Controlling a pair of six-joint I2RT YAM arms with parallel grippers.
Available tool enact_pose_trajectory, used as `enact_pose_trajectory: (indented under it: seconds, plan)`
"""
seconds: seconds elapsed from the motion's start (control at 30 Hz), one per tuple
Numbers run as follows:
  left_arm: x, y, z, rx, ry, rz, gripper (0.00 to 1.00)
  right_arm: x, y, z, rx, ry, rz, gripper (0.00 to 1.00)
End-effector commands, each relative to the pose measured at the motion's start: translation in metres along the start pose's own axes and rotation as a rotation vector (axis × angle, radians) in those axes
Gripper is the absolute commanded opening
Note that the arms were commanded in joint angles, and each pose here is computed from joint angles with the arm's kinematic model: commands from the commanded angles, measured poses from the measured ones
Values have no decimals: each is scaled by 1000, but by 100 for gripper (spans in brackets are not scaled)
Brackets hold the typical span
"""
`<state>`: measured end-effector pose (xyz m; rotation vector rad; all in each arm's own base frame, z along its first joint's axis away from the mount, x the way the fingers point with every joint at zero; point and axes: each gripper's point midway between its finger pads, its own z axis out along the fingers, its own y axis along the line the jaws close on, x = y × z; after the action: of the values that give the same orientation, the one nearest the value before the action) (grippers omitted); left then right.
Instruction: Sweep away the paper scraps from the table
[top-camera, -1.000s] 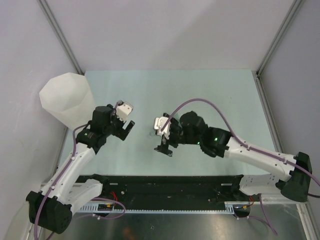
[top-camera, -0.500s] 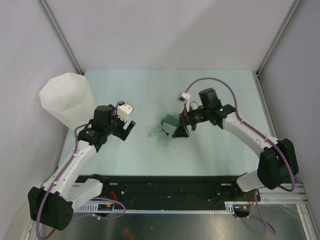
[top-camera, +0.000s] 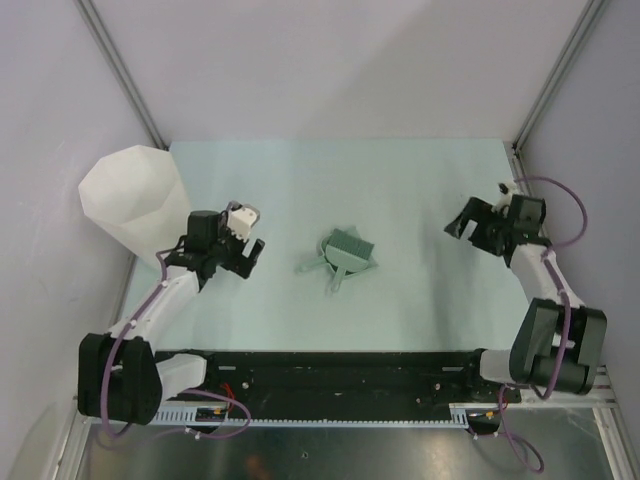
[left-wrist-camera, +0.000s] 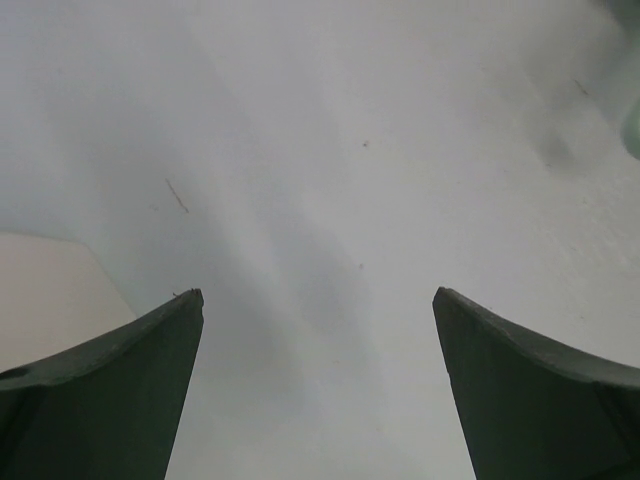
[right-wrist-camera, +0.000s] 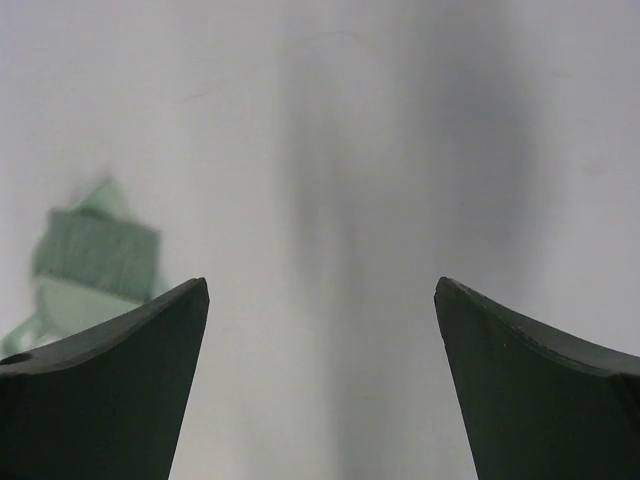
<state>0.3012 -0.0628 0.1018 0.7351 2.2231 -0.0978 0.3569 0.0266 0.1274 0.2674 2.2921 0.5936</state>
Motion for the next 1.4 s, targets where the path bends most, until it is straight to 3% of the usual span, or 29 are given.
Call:
enact_pose_trajectory:
  seconds: [0.0,0.03,0.1,0.23,0.27,0.3,0.37,0.67,0.73,1.37]
  plan:
    - [-29,25,15,-92,-186,-2,100,-70,-43,-30,264,-472,-14,100]
    - [-37,28,18,-115,-257,-19,100,-48,-57,-23,295,-472,-7,100]
    - [-42,29,21,-133,-326,-44,100,-61,-54,-27,310,-619,-64,100]
    - [-47,38,23,-225,-490,-160,100,-40,-58,-11,402,-676,-215,100]
    - [-46,40,24,-243,-507,-180,100,-22,-65,-6,426,-653,-244,100]
    - [-38,38,28,-242,-505,-199,100,-28,-66,-6,437,-710,-270,99]
    - [-47,42,26,-256,-548,-205,100,-18,-49,-5,339,-783,-309,100]
    - [-43,47,-3,-322,-727,-171,100,-3,-49,6,243,-737,-355,100]
    - [-36,40,-23,-367,-857,-133,100,-4,-47,8,224,-740,-365,100]
    - [-36,53,-3,-373,-789,-183,100,-8,-43,24,185,-660,-385,100]
